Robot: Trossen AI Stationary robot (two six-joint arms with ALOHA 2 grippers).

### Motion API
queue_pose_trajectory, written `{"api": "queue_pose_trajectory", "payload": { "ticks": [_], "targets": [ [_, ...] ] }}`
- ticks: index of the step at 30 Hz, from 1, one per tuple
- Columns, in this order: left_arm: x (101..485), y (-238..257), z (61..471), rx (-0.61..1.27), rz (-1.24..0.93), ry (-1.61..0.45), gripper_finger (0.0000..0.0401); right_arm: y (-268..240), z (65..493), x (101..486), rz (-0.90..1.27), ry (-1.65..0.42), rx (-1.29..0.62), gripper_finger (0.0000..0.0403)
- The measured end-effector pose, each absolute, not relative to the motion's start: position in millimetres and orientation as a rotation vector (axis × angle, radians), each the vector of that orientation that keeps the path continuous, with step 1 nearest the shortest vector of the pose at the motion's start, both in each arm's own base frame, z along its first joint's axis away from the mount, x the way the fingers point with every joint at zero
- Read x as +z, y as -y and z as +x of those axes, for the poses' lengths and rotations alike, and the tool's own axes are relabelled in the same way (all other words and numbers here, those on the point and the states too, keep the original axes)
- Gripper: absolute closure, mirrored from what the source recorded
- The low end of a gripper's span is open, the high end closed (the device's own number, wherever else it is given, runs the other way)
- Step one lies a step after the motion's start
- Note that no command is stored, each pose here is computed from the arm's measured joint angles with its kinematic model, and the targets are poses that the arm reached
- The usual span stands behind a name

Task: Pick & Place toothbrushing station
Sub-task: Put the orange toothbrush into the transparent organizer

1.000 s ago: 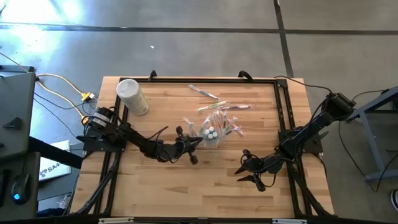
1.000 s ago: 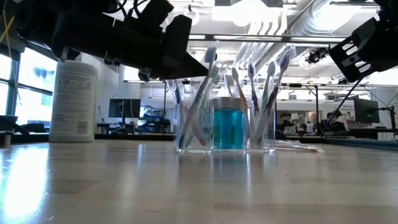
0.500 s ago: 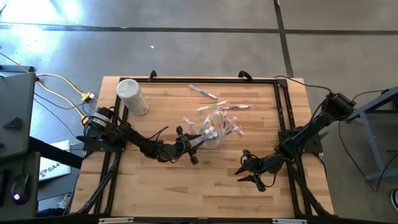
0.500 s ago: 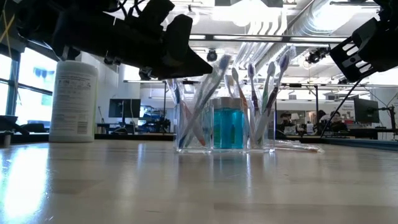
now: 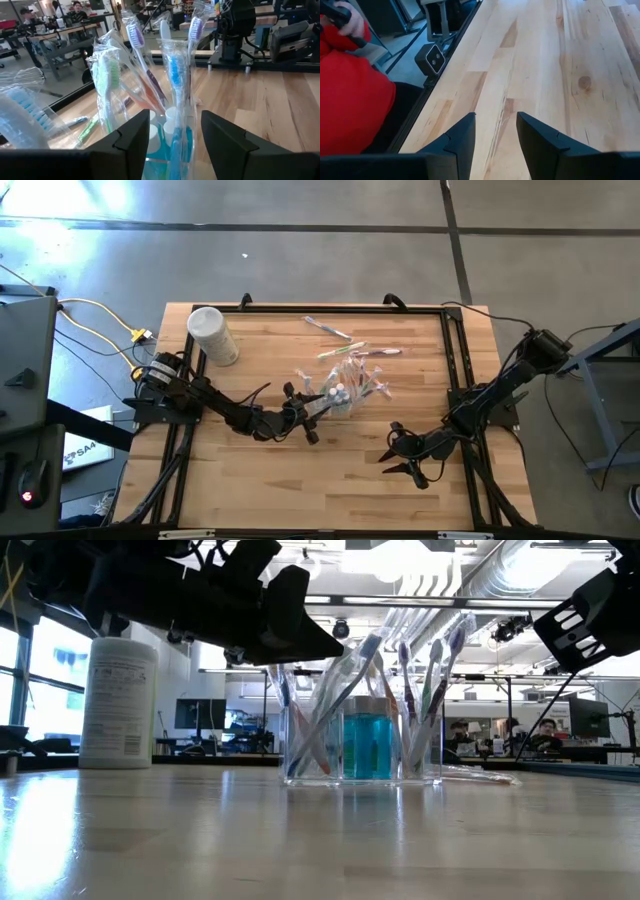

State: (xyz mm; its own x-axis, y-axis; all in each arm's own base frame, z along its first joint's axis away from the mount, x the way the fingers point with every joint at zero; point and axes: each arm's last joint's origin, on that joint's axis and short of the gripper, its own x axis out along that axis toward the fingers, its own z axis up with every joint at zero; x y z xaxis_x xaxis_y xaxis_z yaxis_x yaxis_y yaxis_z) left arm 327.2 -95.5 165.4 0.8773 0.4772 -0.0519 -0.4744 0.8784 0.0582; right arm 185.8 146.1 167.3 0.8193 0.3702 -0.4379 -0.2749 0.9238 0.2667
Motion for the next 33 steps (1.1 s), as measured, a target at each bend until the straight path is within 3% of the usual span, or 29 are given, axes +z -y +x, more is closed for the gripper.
{"api": "queue_pose_trajectory", "payload": {
  "ticks": [16, 22, 28, 33],
  "targets": [
    [189.3, 102.5, 319.4, 0.47, -0.001, -0.005, 0.0226, -145.6, 184.5, 164.5, 0.186, -0.538, 0.352, 0.0266],
    [188.5, 109.4, 317.0, 0.452, 0.013, -0.014, 0.0226, -142.8, 178.8, 154.1, 0.233, -0.684, 0.335, 0.0266],
    [188.1, 120.8, 312.6, 0.424, 0.009, -0.017, 0.0226, -130.5, 170.9, 138.9, 0.297, -0.876, 0.162, 0.0266],
    [191.1, 140.0, 304.5, 0.362, -0.013, 0.011, 0.0226, -108.9, 177.4, 134.3, 0.304, -0.867, -0.071, 0.0266]
  ]
}}
